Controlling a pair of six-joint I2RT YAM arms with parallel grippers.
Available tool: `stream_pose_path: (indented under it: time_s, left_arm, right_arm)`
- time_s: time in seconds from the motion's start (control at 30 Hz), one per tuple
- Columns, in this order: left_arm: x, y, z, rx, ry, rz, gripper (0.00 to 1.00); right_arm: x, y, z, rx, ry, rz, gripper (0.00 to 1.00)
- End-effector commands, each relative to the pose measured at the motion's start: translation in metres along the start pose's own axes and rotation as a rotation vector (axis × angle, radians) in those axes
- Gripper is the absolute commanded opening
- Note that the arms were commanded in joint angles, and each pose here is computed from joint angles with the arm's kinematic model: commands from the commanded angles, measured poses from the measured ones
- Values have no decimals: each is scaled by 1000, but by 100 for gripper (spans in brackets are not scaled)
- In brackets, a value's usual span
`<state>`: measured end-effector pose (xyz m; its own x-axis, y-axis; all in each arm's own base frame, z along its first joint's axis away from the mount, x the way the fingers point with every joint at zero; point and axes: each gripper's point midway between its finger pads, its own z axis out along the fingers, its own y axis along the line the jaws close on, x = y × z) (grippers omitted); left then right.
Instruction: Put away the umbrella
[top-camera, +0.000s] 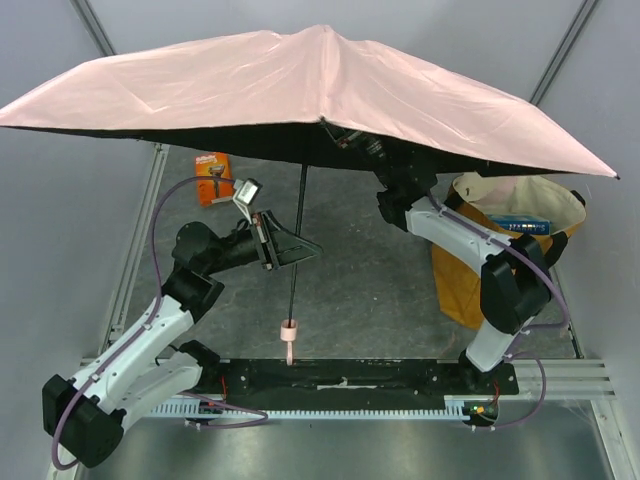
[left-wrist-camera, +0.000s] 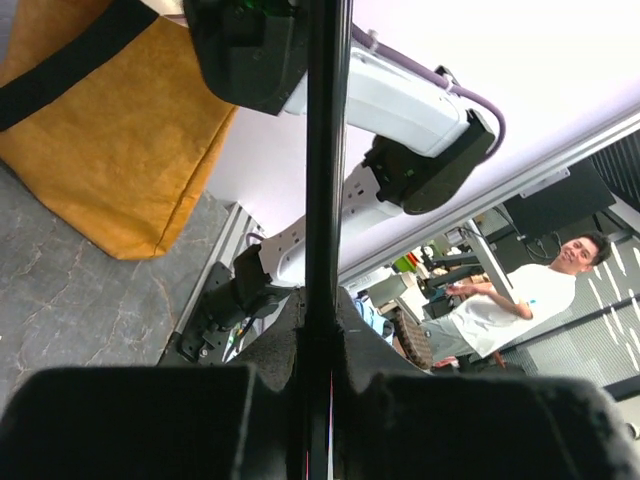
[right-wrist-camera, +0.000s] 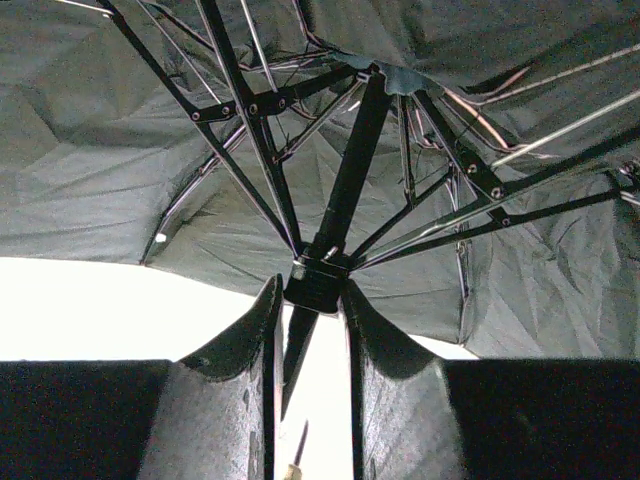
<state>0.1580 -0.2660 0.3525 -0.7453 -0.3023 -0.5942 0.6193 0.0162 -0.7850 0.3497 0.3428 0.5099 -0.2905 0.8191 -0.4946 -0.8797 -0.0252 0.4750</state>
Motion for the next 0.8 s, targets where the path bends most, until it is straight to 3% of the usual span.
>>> stream_pose_path:
  time_s: [0.0, 0.1, 0.2, 0.33, 0.43, 0.6, 0.77]
  left_arm:
    - [-43, -15, 5, -2, -155, 83, 2]
    - [-60, 7, 9, -139, -194, 166, 2]
    - [-73, 16, 14, -200, -211, 186, 2]
    - [-73, 30, 14, -256, -203, 181, 2]
    - [-77, 29, 11, -263, -228, 192, 2]
    - [-86, 23, 5, -300, -244, 238, 2]
    - [-67, 53, 1, -361, -211, 156, 2]
  right_arm:
    - [8, 5, -8, 97, 29, 12, 0]
    - [55, -21, -34, 449, 157, 11, 0]
    - [103, 0, -60, 480, 246, 114, 0]
    - [119, 0, -106, 581, 271, 92, 0]
    - [146, 1, -121, 588, 387, 110, 0]
    - [154, -19, -156, 682, 417, 140, 0]
    - [125, -39, -140, 701, 393, 165, 0]
